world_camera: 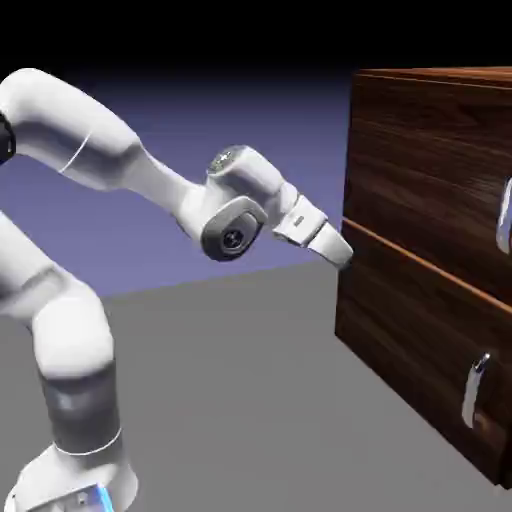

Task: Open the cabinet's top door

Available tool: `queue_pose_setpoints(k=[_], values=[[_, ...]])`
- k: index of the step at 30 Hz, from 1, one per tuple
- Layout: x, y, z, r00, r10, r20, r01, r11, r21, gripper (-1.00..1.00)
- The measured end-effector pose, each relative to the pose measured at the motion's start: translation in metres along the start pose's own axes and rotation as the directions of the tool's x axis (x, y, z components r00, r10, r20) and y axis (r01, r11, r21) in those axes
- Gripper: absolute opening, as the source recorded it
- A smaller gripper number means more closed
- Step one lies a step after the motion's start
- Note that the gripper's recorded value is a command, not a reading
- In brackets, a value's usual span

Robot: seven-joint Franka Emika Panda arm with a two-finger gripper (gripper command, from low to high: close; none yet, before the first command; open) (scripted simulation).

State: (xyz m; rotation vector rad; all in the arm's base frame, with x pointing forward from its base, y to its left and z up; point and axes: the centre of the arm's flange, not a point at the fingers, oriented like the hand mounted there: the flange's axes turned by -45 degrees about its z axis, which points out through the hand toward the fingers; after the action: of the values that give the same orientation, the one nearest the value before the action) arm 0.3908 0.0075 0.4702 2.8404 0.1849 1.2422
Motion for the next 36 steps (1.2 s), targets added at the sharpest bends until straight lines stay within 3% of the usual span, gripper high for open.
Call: queue_pose_setpoints(k=[8, 18, 27, 36], values=[[0.056, -0.004, -0.050, 0.883, -0.439, -0.167, 0.435, 0.898, -0.061, 0.00], [0.101, 0.012, -0.109, 0.503, -0.831, -0.235, 0.778, 0.555, -0.295, 0.00], [0.122, 0.048, -0.143, 0.107, -0.989, -0.102, 0.848, 0.144, -0.510, 0.00], [0.127, 0.098, -0.146, -0.225, -0.961, 0.162, 0.752, -0.277, -0.599, 0.00]])
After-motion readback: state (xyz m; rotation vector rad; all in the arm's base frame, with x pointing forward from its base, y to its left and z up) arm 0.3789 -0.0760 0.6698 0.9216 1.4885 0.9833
